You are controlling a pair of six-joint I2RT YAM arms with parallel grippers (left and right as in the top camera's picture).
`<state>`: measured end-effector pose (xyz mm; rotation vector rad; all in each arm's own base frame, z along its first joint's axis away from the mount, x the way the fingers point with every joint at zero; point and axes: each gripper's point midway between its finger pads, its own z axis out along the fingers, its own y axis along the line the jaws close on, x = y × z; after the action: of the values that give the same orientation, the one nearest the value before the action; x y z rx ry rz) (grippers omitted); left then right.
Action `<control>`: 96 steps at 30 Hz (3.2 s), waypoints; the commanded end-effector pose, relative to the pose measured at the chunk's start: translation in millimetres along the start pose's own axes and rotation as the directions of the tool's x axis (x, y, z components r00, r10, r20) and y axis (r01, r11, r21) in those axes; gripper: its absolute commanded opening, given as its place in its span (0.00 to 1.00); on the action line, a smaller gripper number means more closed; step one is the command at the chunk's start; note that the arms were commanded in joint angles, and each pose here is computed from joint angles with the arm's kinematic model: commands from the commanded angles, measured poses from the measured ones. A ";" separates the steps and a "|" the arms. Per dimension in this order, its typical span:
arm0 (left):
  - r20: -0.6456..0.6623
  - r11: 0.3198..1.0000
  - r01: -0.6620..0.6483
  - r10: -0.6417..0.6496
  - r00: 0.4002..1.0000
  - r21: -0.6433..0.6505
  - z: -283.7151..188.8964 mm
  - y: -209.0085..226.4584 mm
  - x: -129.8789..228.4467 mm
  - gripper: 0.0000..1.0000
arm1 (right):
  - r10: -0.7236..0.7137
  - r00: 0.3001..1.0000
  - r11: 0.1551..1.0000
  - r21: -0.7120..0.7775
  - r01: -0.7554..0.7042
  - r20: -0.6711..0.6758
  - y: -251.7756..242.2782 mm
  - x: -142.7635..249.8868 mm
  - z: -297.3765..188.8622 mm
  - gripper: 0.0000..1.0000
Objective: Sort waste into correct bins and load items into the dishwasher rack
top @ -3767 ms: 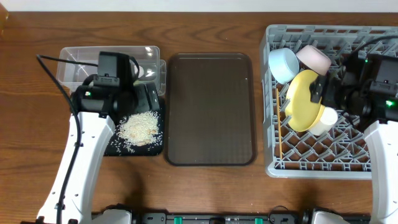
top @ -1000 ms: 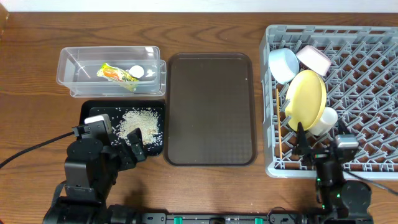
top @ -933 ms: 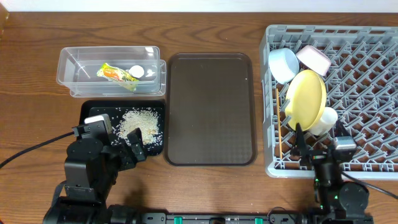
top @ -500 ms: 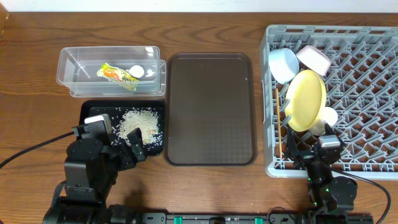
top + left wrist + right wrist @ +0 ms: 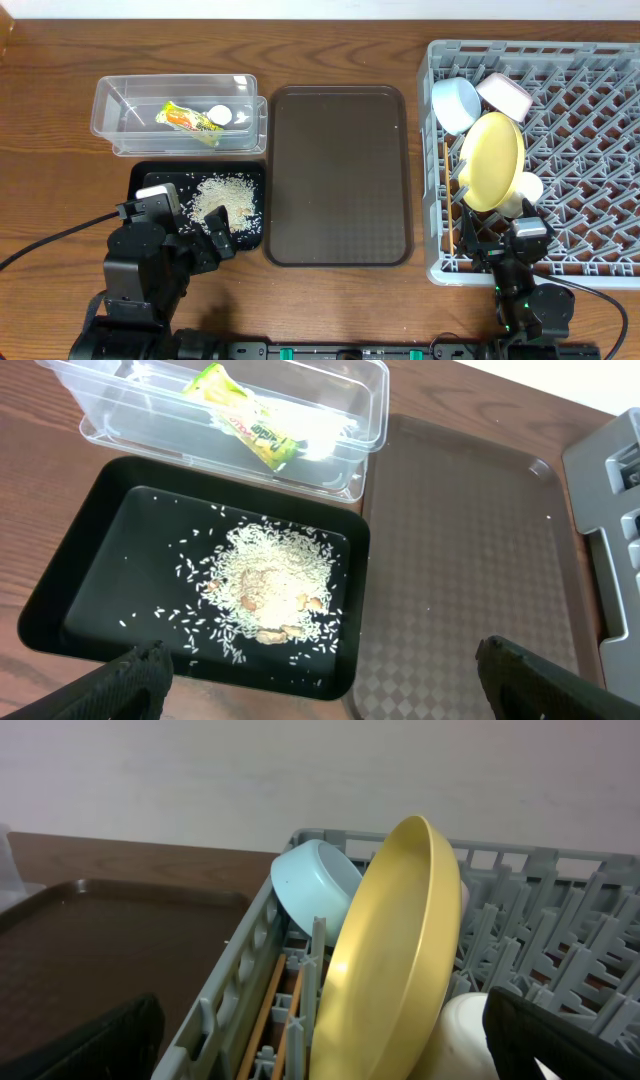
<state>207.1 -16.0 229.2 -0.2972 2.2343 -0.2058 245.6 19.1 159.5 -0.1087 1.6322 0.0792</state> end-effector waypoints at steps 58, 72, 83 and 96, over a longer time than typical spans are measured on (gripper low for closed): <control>0.500 0.957 -0.284 0.219 0.838 0.058 85.4 13.1 46.8 1.00 | -0.016 1.000 1.000 -0.026 0.016 0.000 5.8 0.4 -0.1 0.99; 0.499 0.957 -0.284 0.219 0.839 0.057 85.5 13.1 46.9 1.00 | -0.016 1.000 1.000 -0.026 0.016 0.001 5.8 0.4 -0.1 0.99; 0.498 0.957 -0.284 0.219 0.839 0.057 85.6 13.1 47.0 1.00 | -0.016 1.000 1.000 -0.026 0.016 0.001 5.8 0.4 -0.1 0.99; 0.499 0.957 -0.284 0.219 0.839 0.057 85.5 13.1 46.9 1.00 | -0.016 1.000 1.000 -0.026 0.016 0.001 5.8 0.4 -0.1 0.99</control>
<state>244.4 -18.9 152.4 0.0074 1.6763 -0.1124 245.5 19.4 159.5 -0.1160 1.6317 0.0758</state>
